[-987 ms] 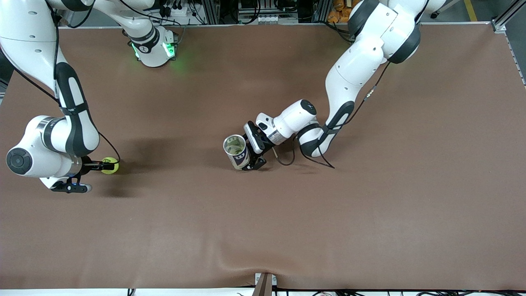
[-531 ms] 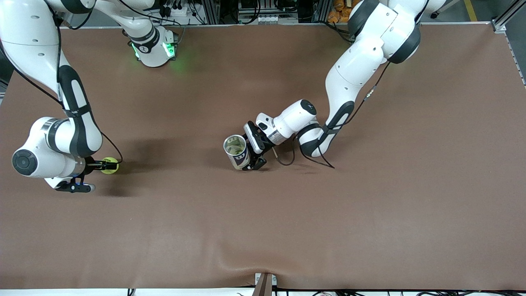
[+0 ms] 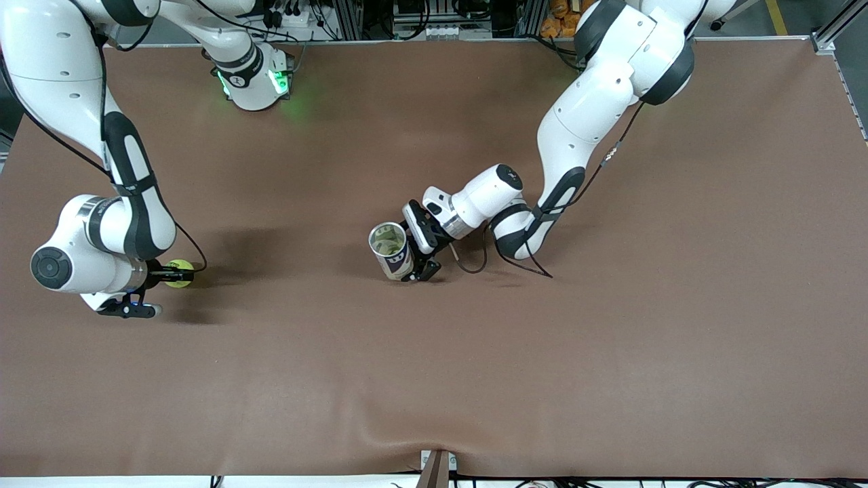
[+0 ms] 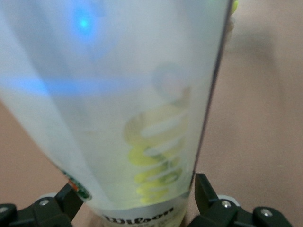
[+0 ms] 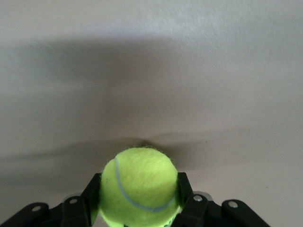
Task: Insert tennis ball vertically with right arm
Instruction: 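Carry the second tennis ball with the right gripper toward the can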
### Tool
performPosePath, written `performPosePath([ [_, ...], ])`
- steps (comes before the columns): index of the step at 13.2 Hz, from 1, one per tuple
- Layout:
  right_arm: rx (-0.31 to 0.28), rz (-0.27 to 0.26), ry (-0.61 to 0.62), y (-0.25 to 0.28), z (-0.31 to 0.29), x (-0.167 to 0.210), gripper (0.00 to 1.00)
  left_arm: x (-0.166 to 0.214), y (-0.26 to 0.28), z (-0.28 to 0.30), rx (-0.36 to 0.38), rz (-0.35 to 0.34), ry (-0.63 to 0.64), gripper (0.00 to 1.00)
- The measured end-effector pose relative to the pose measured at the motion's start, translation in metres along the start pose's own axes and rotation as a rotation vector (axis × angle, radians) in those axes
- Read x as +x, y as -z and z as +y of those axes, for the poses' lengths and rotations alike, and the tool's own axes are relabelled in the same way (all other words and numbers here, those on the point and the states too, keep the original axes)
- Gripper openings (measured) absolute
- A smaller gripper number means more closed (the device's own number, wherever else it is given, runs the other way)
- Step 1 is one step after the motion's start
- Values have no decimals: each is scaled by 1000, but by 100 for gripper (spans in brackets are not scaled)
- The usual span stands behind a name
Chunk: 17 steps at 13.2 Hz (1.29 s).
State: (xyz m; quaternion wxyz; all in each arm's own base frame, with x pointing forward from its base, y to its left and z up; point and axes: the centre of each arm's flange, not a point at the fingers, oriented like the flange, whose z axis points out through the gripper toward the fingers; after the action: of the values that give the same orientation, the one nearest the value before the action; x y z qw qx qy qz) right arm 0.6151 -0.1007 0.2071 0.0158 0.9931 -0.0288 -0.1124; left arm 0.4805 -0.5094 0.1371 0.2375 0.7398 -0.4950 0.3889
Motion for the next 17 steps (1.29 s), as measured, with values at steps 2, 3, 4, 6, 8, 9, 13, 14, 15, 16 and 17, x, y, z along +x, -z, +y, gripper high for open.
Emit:
performPosePath([
  [2,-9,-9,36,35,-23,2,67,0,0,0,0,0,0,100],
  [3,-20,-16,44,59,-35,2,67,0,0,0,0,0,0,100],
  [4,-33,-15,40,84,-48,2,67,0,0,0,0,0,0,100],
  [6,-43,-4,9,129,-73,-4,67,0,0,0,-1,0,0,100],
  [8,-46,-2,-46,163,-102,-15,67,0,0,1,-1,0,0,100],
  [9,-48,-3,-72,176,-121,-20,67,0,0,1,-1,1,0,100],
  [13,-2,16,-230,216,-229,-41,67,0,0,1,-1,0,0,93],
  [14,14,26,-267,228,-256,-49,67,0,0,1,-1,1,0,92],
  [15,27,34,-302,238,-283,-58,67,0,0,1,-1,1,0,93],
  [16,31,43,-334,242,-312,-69,67,0,0,1,-1,0,0,93],
  [17,28,48,-365,243,-341,-81,67,0,0,1,-1,0,0,93],
])
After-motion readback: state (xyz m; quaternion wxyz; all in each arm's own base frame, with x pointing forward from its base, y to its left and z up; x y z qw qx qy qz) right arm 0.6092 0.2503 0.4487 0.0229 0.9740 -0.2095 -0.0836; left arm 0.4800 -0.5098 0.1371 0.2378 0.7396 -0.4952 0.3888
